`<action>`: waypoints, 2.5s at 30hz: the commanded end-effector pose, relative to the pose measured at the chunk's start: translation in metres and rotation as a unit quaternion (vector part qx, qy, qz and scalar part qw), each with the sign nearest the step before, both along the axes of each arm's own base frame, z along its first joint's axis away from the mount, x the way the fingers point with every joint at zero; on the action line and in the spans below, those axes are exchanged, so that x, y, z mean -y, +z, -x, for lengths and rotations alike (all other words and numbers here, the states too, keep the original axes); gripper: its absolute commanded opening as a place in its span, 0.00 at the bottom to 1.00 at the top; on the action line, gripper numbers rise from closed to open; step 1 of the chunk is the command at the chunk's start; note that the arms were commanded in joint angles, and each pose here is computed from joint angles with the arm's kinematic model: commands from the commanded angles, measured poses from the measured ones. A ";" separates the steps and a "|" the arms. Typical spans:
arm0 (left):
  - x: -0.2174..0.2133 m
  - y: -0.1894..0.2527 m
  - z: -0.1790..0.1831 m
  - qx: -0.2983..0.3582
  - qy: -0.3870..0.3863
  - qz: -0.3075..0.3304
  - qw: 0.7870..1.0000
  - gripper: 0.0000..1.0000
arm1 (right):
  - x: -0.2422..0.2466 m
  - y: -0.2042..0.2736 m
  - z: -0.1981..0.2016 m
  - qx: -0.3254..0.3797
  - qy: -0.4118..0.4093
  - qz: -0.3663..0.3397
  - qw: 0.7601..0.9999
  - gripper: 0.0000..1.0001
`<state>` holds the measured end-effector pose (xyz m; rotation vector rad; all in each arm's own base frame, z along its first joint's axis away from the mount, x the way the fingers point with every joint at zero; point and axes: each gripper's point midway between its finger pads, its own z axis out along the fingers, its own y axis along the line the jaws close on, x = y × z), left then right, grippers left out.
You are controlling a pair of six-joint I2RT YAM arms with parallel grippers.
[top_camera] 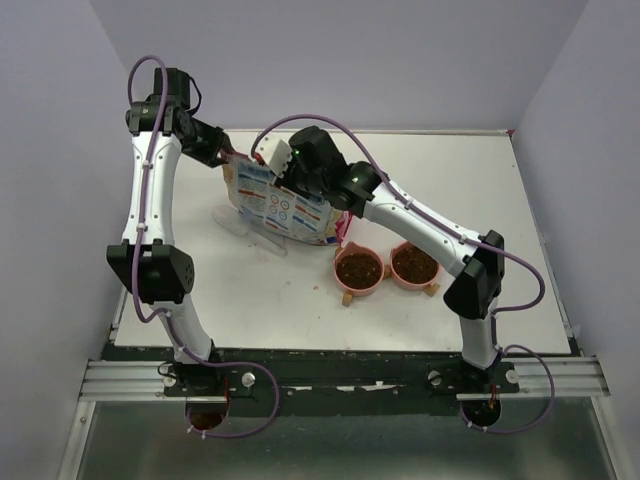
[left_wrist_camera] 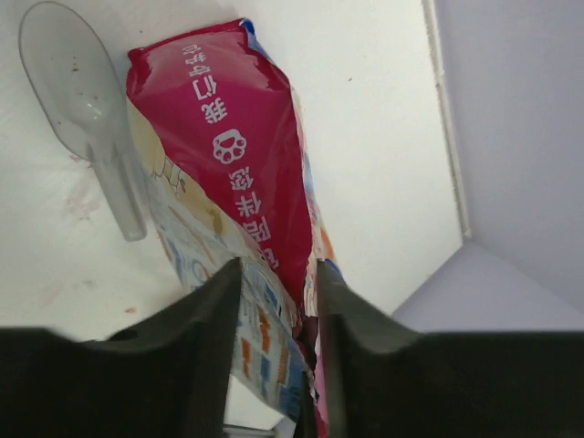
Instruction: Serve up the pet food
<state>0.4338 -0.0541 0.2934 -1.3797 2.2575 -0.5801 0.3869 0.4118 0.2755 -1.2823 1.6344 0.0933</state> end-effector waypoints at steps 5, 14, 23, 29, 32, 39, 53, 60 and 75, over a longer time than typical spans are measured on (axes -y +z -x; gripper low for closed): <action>0.010 0.033 0.018 0.090 -0.009 0.024 0.996 0.69 | 0.022 -0.001 -0.002 -0.026 -0.018 0.019 0.999 0.00; 0.080 0.014 0.035 0.060 -0.062 0.087 0.992 0.72 | 0.019 0.004 0.002 -0.026 -0.006 0.011 1.000 0.00; 0.104 -0.002 0.052 0.054 -0.053 0.121 0.990 0.32 | 0.028 0.011 -0.003 -0.005 -0.020 0.017 1.000 0.00; 0.099 0.005 0.042 0.074 -0.052 0.101 0.991 0.00 | 0.050 0.007 -0.004 0.006 -0.044 0.036 0.998 0.39; 0.098 0.009 0.043 0.051 -0.048 0.094 0.993 0.00 | 0.061 -0.001 -0.001 -0.005 -0.044 0.045 0.998 0.50; 0.083 0.016 0.045 0.024 -0.048 0.050 0.997 0.00 | 0.089 -0.001 -0.009 -0.004 -0.077 0.062 0.995 0.00; 0.081 0.015 0.037 0.048 -0.068 0.077 0.994 0.00 | 0.113 -0.011 0.001 -0.042 -0.095 0.057 0.993 0.28; 0.122 0.009 0.051 0.040 -0.109 0.127 0.985 0.46 | 0.099 0.001 0.004 -0.052 -0.074 0.031 0.995 0.00; 0.161 0.009 0.056 0.057 -0.129 0.150 0.979 0.00 | 0.117 0.017 0.003 -0.015 -0.108 0.036 0.993 0.26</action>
